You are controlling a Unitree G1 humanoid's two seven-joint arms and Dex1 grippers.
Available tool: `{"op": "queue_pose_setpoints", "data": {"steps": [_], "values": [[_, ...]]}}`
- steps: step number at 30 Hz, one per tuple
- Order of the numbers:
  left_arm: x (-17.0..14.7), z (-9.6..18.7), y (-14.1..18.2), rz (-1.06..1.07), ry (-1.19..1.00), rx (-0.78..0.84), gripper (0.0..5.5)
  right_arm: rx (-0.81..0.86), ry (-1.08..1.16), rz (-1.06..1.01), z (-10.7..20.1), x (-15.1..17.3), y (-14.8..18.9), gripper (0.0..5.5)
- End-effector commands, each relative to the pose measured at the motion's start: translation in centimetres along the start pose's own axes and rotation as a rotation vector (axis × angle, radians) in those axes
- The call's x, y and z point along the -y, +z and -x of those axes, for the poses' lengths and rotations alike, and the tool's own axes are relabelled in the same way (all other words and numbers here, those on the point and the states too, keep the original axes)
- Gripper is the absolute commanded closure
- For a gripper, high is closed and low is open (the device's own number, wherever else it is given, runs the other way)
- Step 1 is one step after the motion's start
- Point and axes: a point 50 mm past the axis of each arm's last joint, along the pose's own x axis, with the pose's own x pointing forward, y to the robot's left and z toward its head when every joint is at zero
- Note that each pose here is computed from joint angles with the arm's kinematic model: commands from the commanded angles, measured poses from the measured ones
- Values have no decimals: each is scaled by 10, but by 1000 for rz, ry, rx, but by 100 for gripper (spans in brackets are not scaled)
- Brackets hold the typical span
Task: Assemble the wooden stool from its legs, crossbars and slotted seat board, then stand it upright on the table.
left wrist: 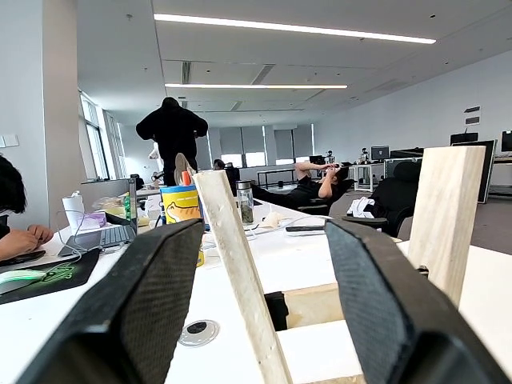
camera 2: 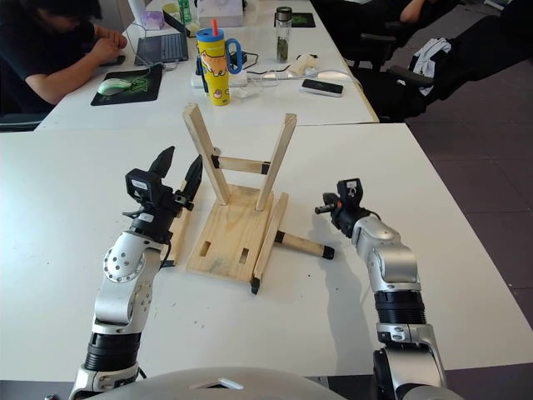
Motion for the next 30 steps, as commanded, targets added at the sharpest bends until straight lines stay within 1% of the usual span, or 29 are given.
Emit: {"op": "queue_pose_setpoints", "data": {"steps": [1,2,4,8,9,11,13,15,17,20,22,25,26,28,30], "values": [[3,3,-5,6,-9,-28,271,47,-29,-12,3,6,6,547],[3,4,-5,6,-10,-30,271,59,-55,-3,5,12,7,547],[3,4,-6,5,-15,-43,271,53,-31,28,9,18,7,547],[0,5,-10,-9,-16,-70,271,7,223,65,27,15,5,547],[-1,6,-10,-11,-13,-75,271,-28,304,62,33,16,6,533],[-3,8,-11,-3,7,-80,271,-118,358,139,41,31,10,511],[-4,10,-11,-4,25,-84,271,-222,462,212,48,39,16,482],[-2,12,-13,-1,33,-89,271,-302,575,304,52,41,28,451],[-1,14,-14,1,43,-91,271,-383,665,394,51,38,31,420],[1,12,-16,8,47,-92,271,-512,796,455,55,30,21,373],[1,12,-16,9,44,-93,271,-583,829,486,59,31,11,350],[-1,13,-17,8,42,-99,271,-638,817,535,60,38,-1,292],[-1,13,-18,9,38,-100,271,-646,802,558,60,41,-4,282],[0,13,-18,10,31,-101,271,-647,773,604,59,44,-10,278],[0,13,-18,11,25,-102,271,-639,773,605,59,43,-15,278]]}}
